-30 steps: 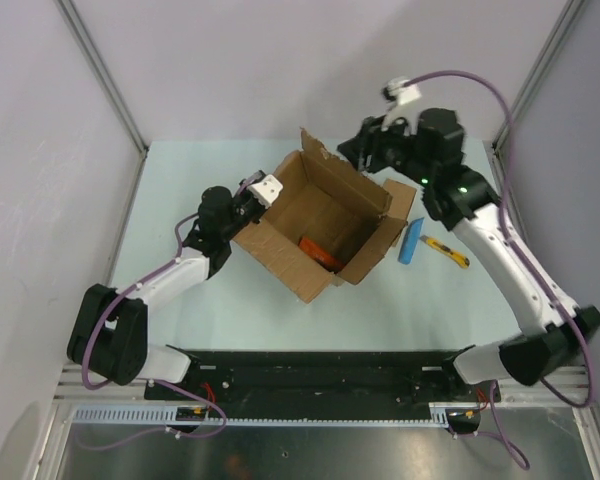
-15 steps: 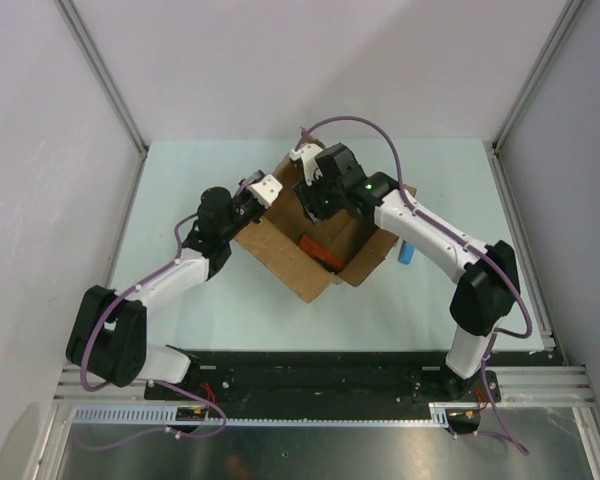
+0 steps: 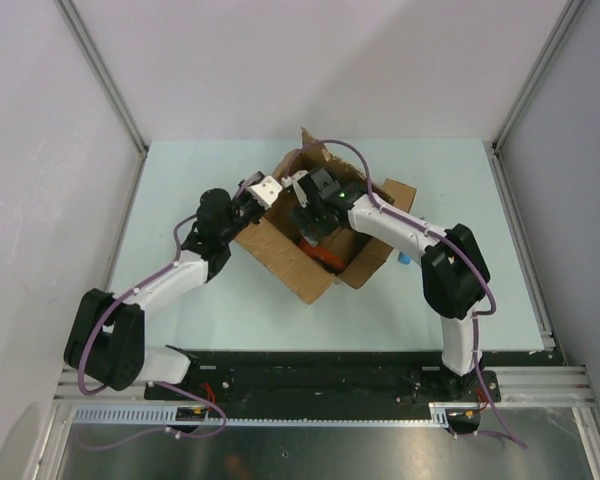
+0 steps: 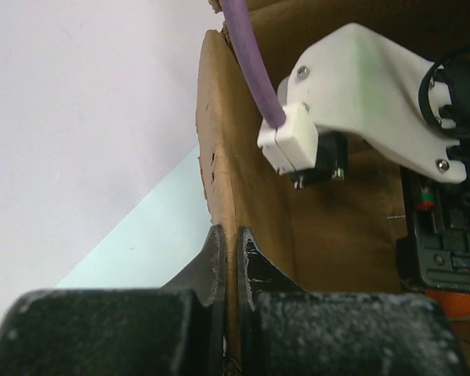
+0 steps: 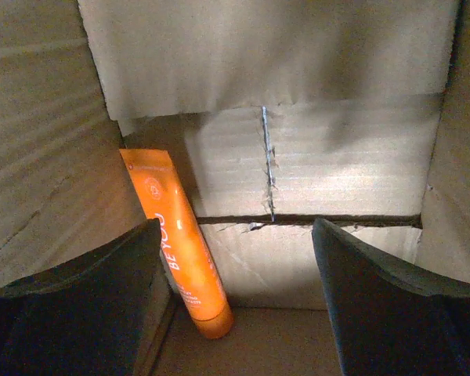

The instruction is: Unpack the express box

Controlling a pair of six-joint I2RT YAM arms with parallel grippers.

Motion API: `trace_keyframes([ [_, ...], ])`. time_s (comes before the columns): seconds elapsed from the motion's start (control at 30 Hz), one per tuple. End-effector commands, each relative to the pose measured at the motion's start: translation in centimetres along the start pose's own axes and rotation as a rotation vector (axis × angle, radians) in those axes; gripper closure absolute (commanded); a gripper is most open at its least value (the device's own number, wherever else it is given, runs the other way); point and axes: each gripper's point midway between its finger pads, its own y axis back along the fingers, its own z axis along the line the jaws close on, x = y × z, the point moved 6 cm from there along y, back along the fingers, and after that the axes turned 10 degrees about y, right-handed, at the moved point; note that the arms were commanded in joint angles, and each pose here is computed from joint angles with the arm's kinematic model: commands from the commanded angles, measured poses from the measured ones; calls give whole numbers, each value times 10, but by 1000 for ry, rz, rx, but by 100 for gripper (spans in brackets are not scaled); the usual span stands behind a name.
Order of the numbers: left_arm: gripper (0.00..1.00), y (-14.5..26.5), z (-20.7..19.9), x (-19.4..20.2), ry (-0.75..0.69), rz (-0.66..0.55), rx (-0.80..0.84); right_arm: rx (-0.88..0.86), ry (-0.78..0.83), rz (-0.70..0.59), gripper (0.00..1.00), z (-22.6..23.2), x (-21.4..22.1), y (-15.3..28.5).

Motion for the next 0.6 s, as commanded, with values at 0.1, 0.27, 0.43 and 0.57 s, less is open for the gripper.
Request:
trace_keyframes([
  [0.1, 100, 9, 9, -40, -38, -152, -54, 34, 106, 58, 18, 11, 11, -14],
  [0.27, 100, 11, 8, -39, -37, -154, -53, 26, 135, 119, 21, 20, 23, -31],
  [0.43, 100, 12, 6, -37, -43, -157, -53, 19, 117, 177, 26, 26, 41, -46],
  [0.57, 100, 12, 5, -37, -44, -161, -46, 65, 112, 227, 27, 23, 56, -59],
])
